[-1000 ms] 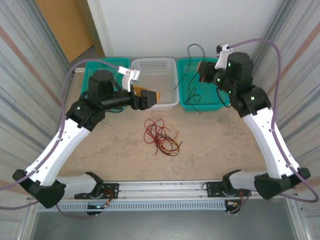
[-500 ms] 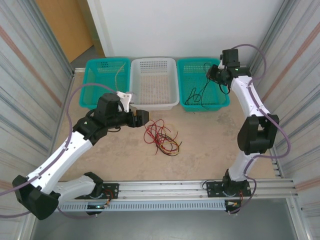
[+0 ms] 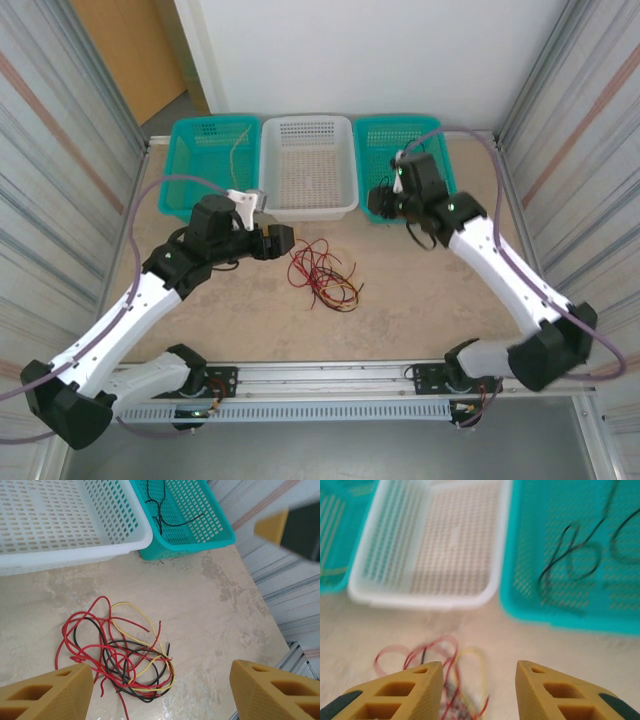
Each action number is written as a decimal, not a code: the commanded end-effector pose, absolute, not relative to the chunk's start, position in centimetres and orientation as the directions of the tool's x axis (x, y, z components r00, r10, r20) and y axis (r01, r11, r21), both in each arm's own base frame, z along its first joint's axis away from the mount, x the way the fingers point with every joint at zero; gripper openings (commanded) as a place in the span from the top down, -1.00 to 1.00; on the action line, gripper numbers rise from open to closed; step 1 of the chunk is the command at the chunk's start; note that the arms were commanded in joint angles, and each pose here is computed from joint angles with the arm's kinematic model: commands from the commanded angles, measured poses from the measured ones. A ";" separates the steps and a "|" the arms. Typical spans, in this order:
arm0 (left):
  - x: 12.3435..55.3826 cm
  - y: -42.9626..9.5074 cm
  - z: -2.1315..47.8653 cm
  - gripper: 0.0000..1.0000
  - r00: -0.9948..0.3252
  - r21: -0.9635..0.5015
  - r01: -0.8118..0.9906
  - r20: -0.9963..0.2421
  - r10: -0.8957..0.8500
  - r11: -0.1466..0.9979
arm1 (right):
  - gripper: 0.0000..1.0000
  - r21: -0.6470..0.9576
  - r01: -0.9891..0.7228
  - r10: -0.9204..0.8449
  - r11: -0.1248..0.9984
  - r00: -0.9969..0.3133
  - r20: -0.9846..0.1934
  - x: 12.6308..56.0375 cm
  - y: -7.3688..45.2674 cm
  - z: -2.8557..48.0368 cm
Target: Untangle the cables
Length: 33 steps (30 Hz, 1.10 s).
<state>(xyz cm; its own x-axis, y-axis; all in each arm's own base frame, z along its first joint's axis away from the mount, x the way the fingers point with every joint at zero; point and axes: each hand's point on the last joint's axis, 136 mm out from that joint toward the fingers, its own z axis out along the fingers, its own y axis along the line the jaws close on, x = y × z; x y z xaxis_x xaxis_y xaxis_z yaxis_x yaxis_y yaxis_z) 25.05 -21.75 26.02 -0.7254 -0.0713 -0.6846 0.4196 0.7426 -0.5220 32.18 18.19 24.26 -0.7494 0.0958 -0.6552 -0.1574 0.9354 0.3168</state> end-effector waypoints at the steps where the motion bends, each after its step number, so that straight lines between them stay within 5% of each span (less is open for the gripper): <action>1: 25.3 -21.5 26.3 -0.45 -0.709 -0.539 0.403 -0.695 -0.120 0.740 | 0.22 0.346 -0.073 0.122 0.935 -0.851 -0.511 29.3 19.0 17.2; 7: 25.0 -21.5 26.1 -0.38 -0.724 -0.560 0.390 -0.677 -0.132 0.731 | 0.30 0.316 -0.090 0.056 0.944 -0.903 -0.426 26.2 22.5 10.3; 12: 24.6 -20.8 26.0 -0.38 -0.722 -0.551 0.380 -0.679 -0.135 0.743 | 0.34 0.299 -0.055 0.059 0.953 -0.931 -0.360 27.8 22.2 7.6; 30: 24.3 -20.7 26.0 -0.37 -0.726 -0.552 0.379 -0.675 -0.130 0.743 | 0.39 0.300 -0.146 -0.073 0.942 -0.967 -0.243 30.8 24.7 3.1; 33: 24.2 -20.7 26.2 -0.37 -0.722 -0.547 0.383 -0.679 -0.128 0.744 | 0.54 0.296 -0.150 -0.079 0.943 -0.968 -0.239 30.8 24.8 2.6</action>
<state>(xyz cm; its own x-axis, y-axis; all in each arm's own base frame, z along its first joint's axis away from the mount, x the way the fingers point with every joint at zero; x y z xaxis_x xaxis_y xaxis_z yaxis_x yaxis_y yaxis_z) 24.35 -21.08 25.50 -0.7390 -0.1210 -0.6627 0.3780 0.7398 -0.5566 30.57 24.37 2.66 -0.9683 -0.0619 -0.2420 -0.1320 0.9492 0.2856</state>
